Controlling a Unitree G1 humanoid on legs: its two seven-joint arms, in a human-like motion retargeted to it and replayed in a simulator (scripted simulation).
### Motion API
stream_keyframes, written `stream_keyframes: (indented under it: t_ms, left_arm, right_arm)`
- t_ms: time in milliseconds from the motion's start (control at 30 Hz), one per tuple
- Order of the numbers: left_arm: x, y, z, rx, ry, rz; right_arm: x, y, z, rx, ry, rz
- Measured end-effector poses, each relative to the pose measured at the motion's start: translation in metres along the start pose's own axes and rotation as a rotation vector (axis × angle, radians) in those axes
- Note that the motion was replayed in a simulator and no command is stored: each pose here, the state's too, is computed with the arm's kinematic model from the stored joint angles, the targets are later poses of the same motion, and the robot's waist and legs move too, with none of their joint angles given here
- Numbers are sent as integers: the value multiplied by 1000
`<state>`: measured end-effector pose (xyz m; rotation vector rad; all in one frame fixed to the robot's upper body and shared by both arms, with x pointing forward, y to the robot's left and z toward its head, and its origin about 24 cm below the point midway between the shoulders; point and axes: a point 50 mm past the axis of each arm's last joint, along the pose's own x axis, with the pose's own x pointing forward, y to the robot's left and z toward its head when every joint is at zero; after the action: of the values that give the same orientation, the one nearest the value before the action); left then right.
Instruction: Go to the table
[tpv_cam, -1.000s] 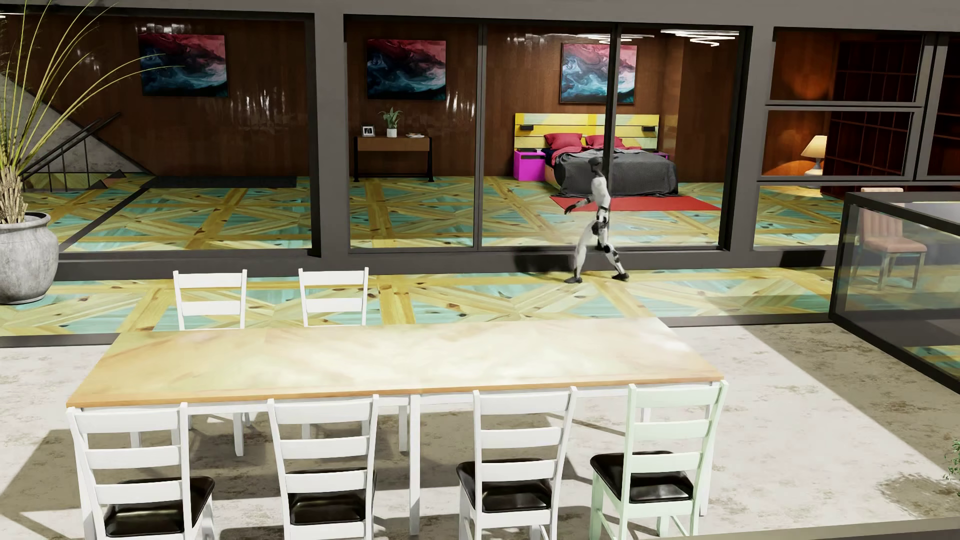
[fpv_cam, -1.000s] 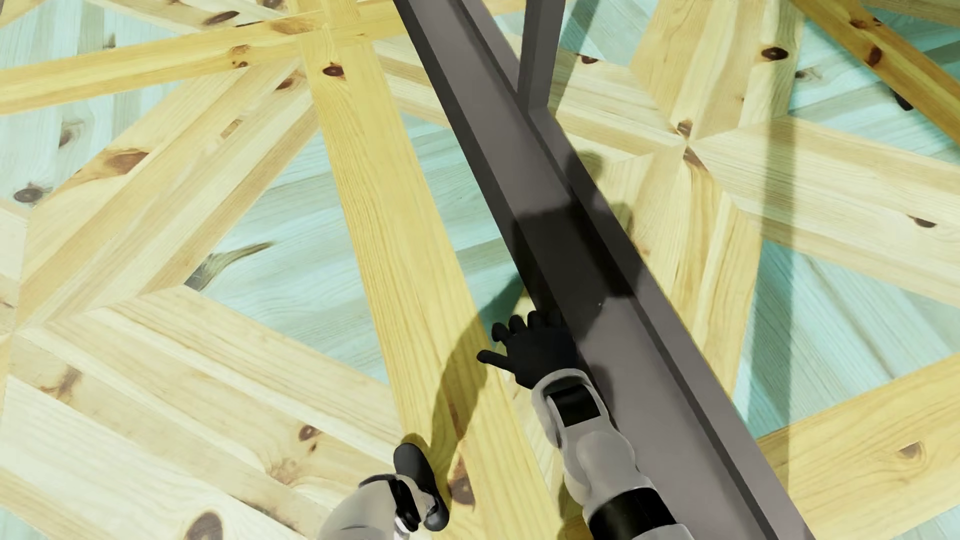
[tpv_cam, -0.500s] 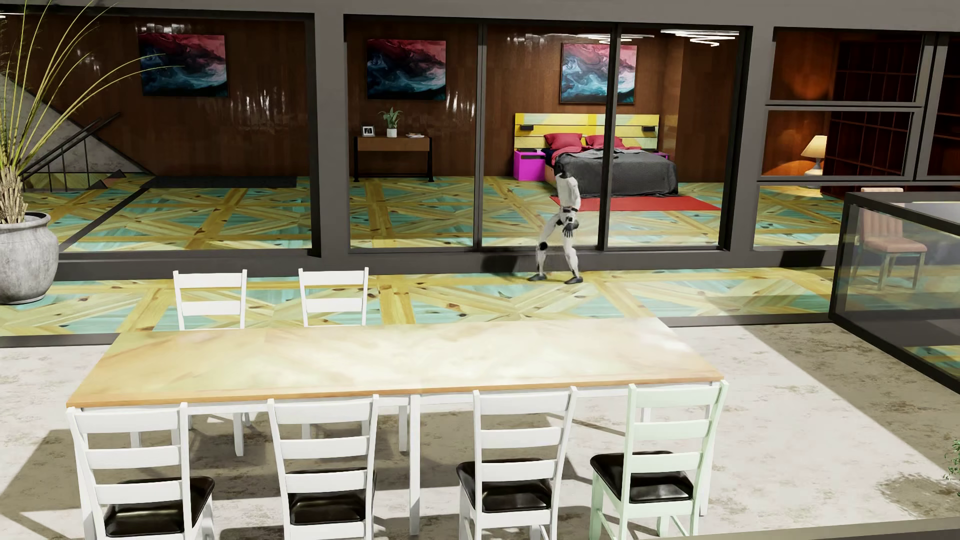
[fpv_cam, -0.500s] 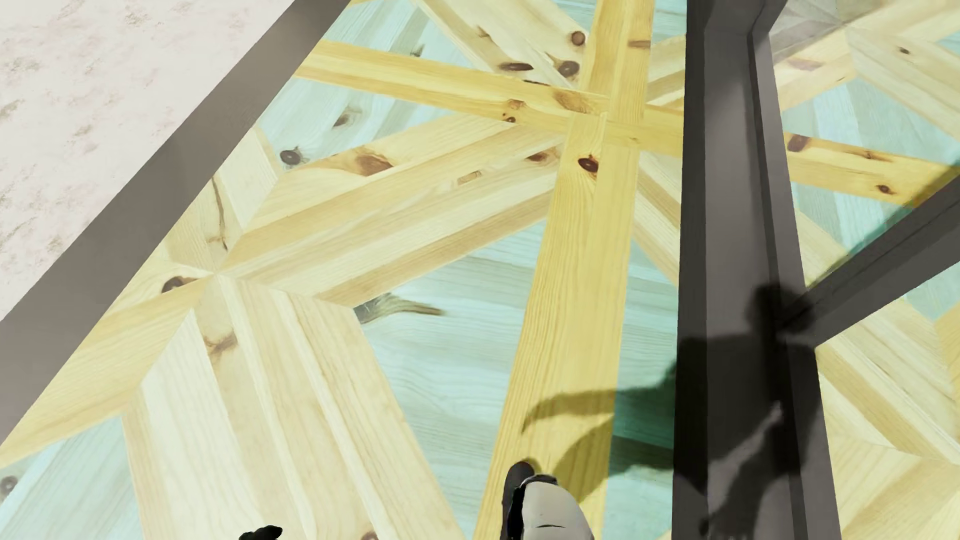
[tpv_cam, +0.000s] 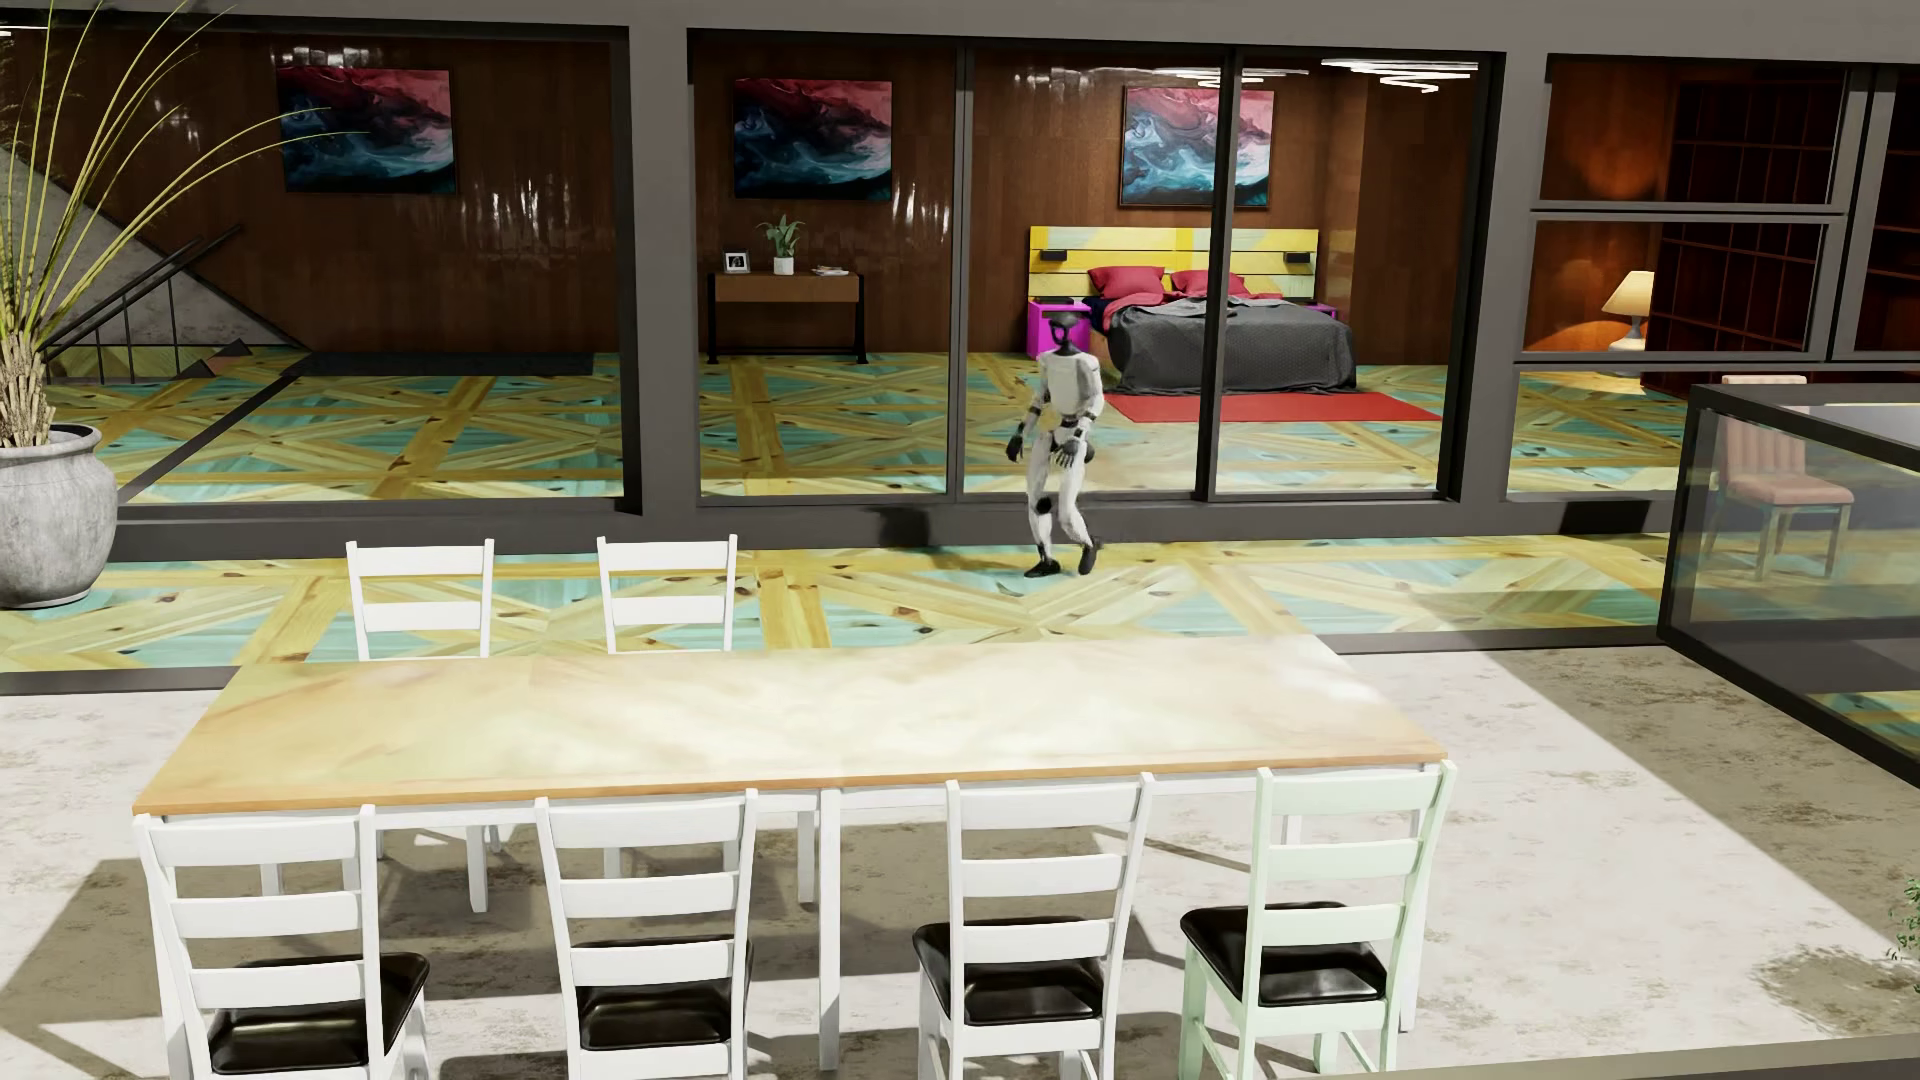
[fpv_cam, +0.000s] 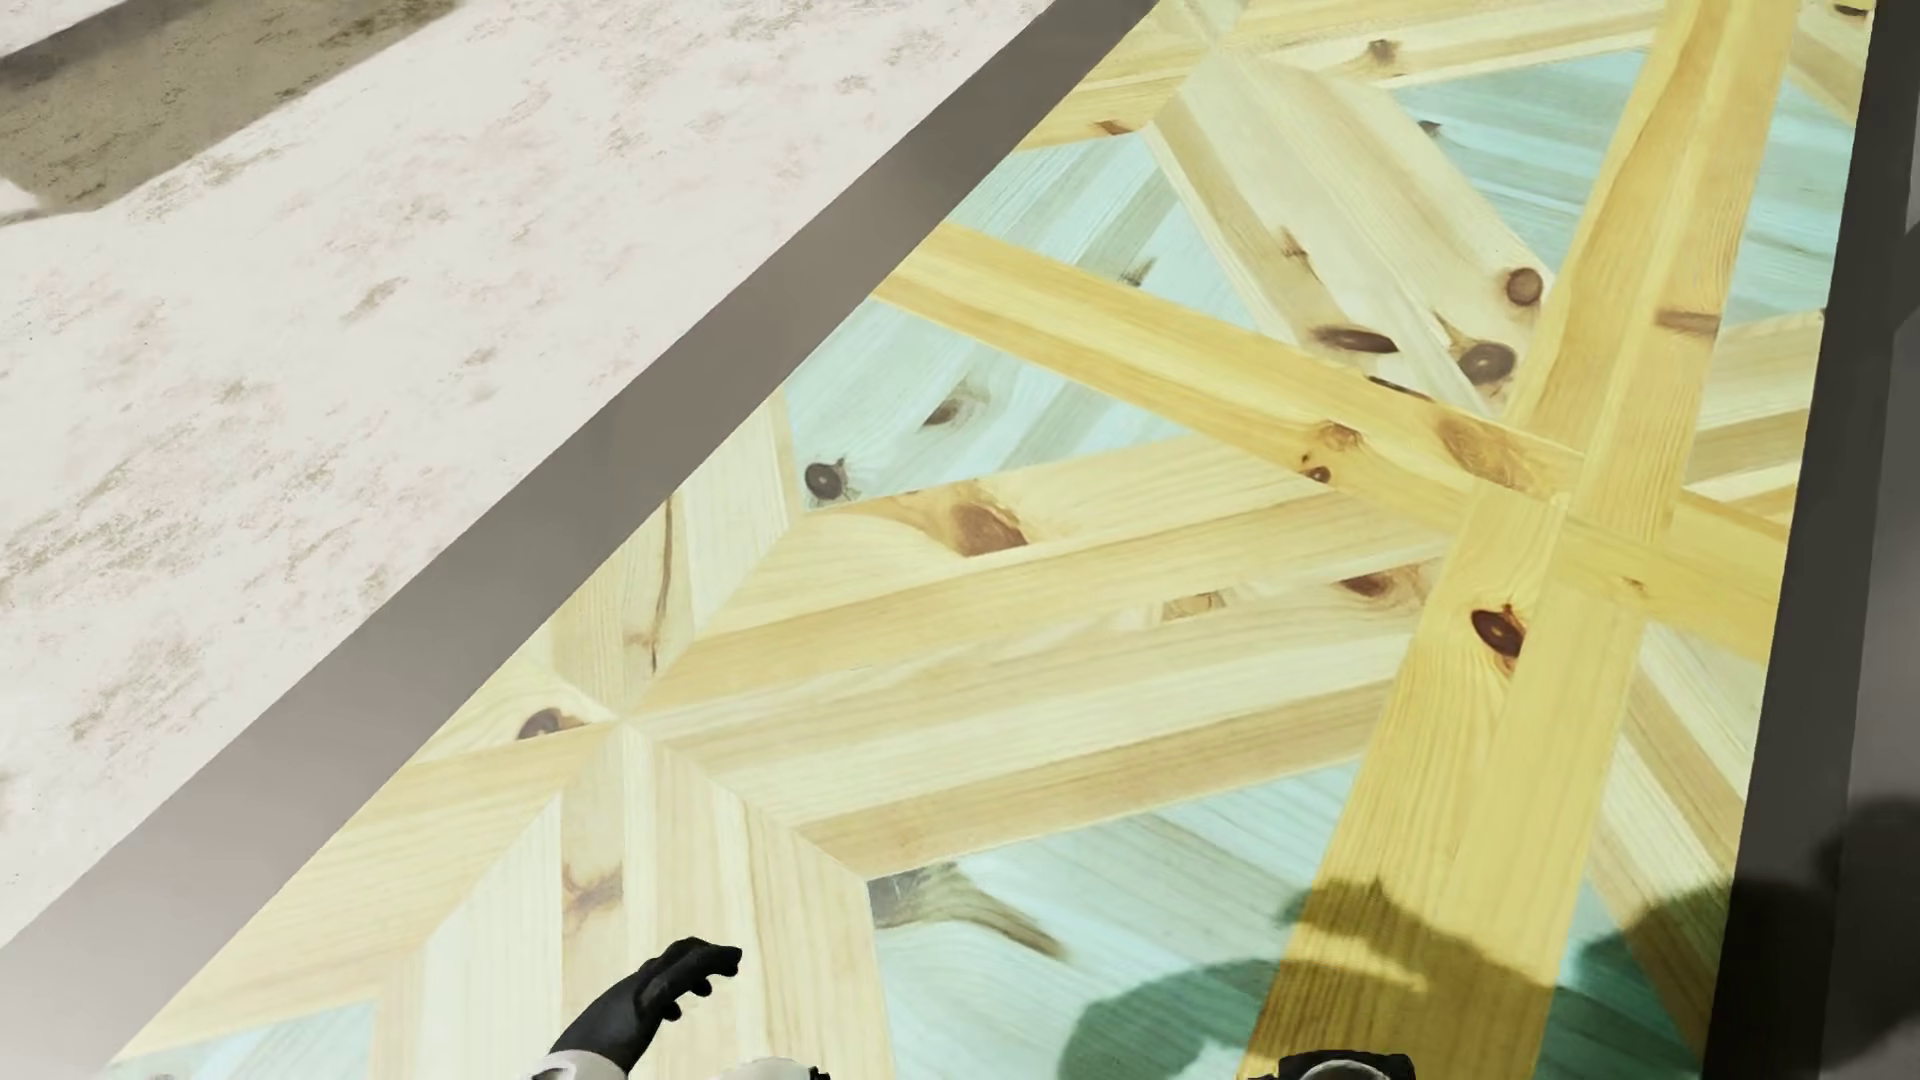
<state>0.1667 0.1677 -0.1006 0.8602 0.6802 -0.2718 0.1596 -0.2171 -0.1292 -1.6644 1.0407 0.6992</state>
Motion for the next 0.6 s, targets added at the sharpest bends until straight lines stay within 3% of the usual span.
stream_keyframes:
  t_ms: [33, 100, 200, 267, 333, 400, 467, 533, 600]
  left_arm:
    - [-2, 8, -1, -3, -14, 25]
    - [-4, 21, -7, -8, 8, 81]
    - [-7, 17, -32, -120, 190, 132]
    - [-10, -7, -56, -191, 378, 65]
    - [-21, -39, -79, -140, 538, -119]
    - [-41, -69, -94, -67, 597, -285]
    - [-62, -95, -99, -150, 628, -346]
    - [-74, -111, -100, -279, 675, -351]
    - [-68, -109, -95, -191, 642, -366]
  right_arm:
    - [1, -35, -3, -92, -5, -123]
    - [-4, -100, -13, -56, 21, -349]
    - [-25, -167, -27, 290, 22, -589]
    - [-34, -181, -33, 525, -4, -673]
    - [-36, -172, -24, 621, -59, -681]
    - [-32, -148, -2, 498, -138, -605]
    - [-20, -102, 8, 394, -166, -410]
    - [-9, -38, 8, 443, -93, -138]
    - [-10, 40, 6, 462, 50, 107]
